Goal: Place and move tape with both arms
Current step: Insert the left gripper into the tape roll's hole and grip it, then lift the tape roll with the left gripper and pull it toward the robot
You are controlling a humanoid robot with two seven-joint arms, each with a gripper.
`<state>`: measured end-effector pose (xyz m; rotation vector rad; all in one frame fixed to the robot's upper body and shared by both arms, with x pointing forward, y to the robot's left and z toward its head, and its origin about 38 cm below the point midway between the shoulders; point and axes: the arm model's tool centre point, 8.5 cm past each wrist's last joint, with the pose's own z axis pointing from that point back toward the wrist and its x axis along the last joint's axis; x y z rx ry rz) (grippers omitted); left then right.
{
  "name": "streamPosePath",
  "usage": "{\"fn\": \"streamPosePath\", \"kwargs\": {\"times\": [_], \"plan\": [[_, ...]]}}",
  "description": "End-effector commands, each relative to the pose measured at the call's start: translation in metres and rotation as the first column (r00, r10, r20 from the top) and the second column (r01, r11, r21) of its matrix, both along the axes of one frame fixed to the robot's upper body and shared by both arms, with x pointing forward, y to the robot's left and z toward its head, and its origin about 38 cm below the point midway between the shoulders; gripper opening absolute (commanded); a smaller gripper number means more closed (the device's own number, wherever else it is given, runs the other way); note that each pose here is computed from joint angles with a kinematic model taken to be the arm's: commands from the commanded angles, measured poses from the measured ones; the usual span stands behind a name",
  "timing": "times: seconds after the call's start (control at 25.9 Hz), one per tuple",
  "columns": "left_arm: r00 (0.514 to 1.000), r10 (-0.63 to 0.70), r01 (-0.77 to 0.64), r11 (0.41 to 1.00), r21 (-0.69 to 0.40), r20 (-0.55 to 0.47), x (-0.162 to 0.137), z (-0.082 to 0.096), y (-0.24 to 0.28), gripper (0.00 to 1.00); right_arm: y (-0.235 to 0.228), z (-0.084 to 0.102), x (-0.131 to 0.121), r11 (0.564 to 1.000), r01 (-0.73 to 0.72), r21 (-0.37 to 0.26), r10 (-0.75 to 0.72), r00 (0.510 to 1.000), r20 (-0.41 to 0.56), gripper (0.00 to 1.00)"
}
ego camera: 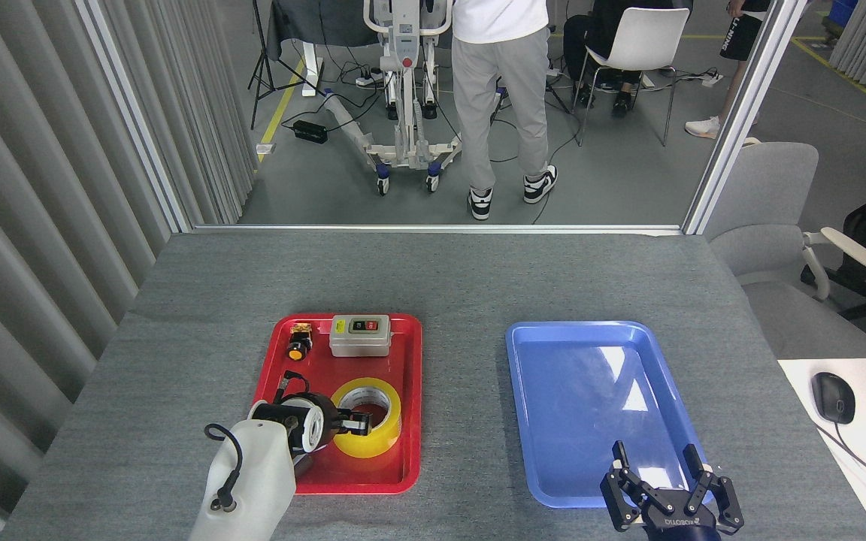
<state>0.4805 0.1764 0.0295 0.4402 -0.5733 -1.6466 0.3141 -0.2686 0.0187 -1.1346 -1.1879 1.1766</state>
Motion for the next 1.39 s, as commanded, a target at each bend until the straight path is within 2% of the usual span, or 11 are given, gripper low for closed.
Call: {"fn": "streamPosePath", "kwargs": {"times": [0.0,0.15,0.46,0.54,0.62,0.7,0.77,0.97,1.04,1.24,1.35], "plan": [[1.000,0.000,0.000,1.000,-0.002,0.006,0.001,0.001,0.000,0.64,0.000,0.000,0.000,1.000,0.000,0.000,0.000,1.000,-0.001,1.00],[1.000,0.007,-0.006,0.999,-0.036,0.027,0.002,0.002,-0.001,0.44,0.000,0.000,0.000,1.000,-0.002,-0.001,0.002,1.000,0.001,1.00],[0.999,0.022,-0.018,0.997,-0.076,0.049,0.005,0.008,-0.001,0.26,0.002,0.000,0.000,1.000,-0.003,0.003,0.003,1.000,0.003,1.00],[0.996,0.031,-0.021,0.992,-0.120,0.081,0.008,0.016,-0.001,0.19,0.003,0.000,0.000,1.000,-0.004,0.005,0.004,1.000,0.002,1.00],[0.990,0.057,-0.026,0.972,-0.232,0.127,0.009,0.028,0.000,0.12,0.004,0.000,0.000,1.000,-0.005,0.008,0.005,1.000,0.002,1.00],[0.983,0.116,-0.050,0.916,-0.398,0.144,0.003,0.035,0.007,0.06,0.004,0.000,0.000,1.000,-0.006,0.009,0.006,1.000,0.002,1.00],[0.973,0.168,-0.049,0.820,-0.570,0.158,-0.002,0.044,0.013,0.05,0.004,0.000,0.001,1.000,-0.006,0.009,0.006,1.000,0.004,1.00],[0.953,0.212,0.057,0.581,-0.812,0.218,-0.038,0.043,0.042,0.02,0.004,0.000,0.001,1.000,-0.007,0.007,0.007,1.000,0.004,1.00],[0.951,0.208,0.092,0.514,-0.853,0.227,-0.059,0.030,0.048,0.02,0.003,0.000,0.001,1.000,-0.005,0.005,0.005,1.000,0.004,1.00],[0.942,0.255,0.090,0.432,-0.897,0.217,-0.090,0.011,0.066,0.02,0.003,0.000,0.000,1.000,-0.005,0.004,0.005,1.000,0.005,1.00],[0.959,0.177,0.137,0.399,-0.906,0.223,-0.109,0.007,0.060,0.02,0.002,0.000,0.000,1.000,-0.002,0.003,0.002,1.000,0.006,1.00]]}}
